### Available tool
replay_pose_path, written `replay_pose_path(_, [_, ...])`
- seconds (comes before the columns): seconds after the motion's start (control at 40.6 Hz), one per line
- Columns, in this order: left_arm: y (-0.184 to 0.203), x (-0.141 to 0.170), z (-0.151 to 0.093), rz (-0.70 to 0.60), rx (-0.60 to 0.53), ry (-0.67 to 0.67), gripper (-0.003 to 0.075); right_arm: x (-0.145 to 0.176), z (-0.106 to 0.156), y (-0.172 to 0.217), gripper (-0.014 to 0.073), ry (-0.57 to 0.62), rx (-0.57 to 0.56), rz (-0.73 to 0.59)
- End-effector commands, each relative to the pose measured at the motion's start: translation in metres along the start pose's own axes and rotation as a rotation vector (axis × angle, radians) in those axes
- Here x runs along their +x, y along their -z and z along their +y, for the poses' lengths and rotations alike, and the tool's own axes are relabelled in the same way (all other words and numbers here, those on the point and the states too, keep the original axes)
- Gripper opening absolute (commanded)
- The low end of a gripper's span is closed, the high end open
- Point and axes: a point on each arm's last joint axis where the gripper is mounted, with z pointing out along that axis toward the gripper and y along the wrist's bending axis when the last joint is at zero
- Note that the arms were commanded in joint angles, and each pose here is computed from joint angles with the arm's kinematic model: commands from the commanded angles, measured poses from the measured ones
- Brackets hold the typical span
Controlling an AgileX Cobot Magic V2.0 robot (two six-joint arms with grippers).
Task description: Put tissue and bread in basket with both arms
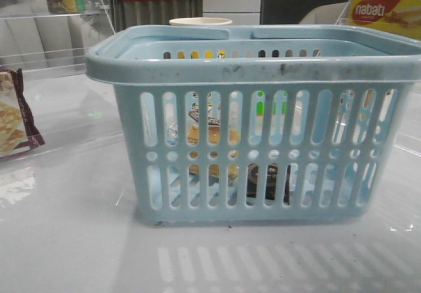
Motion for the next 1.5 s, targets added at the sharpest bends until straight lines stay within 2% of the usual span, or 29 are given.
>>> replay_pose_path(0.0, [0.002, -0.01, 0.0, -0.113, 0.001, 0.023, 0.0091, -0.012, -0.002, 0.006, 0.0053, 0.016, 0.021, -0.094])
replay_pose_path(0.935, [0.002, -0.01, 0.0, -0.113, 0.001, 0.023, 0.0091, -0.01, -0.001, 0.007, 0.0053, 0.019, 0.021, -0.111])
replay_pose_path(1.058, [0.002, -0.009, 0.0, -0.112, 0.001, 0.023, 0.0091, 0.0, -0.008, 0.007, 0.0053, -0.001, 0.11, -0.196])
replay_pose_path(1.156, [0.002, -0.009, 0.0, -0.112, 0.001, 0.023, 0.0091, 0.018, -0.014, 0.008, 0.0053, -0.036, 0.233, -0.331])
replay_pose_path(1.304, [0.002, -0.009, 0.0, -0.112, 0.001, 0.023, 0.009, 0.059, -0.015, 0.006, 0.0053, -0.066, 0.413, -0.498])
replay_pose_path(1.476, [0.002, -0.009, 0.0, -0.112, 0.001, 0.023, 0.009, 0.11, -0.012, -0.013, 0.0053, -0.086, 0.542, -0.563])
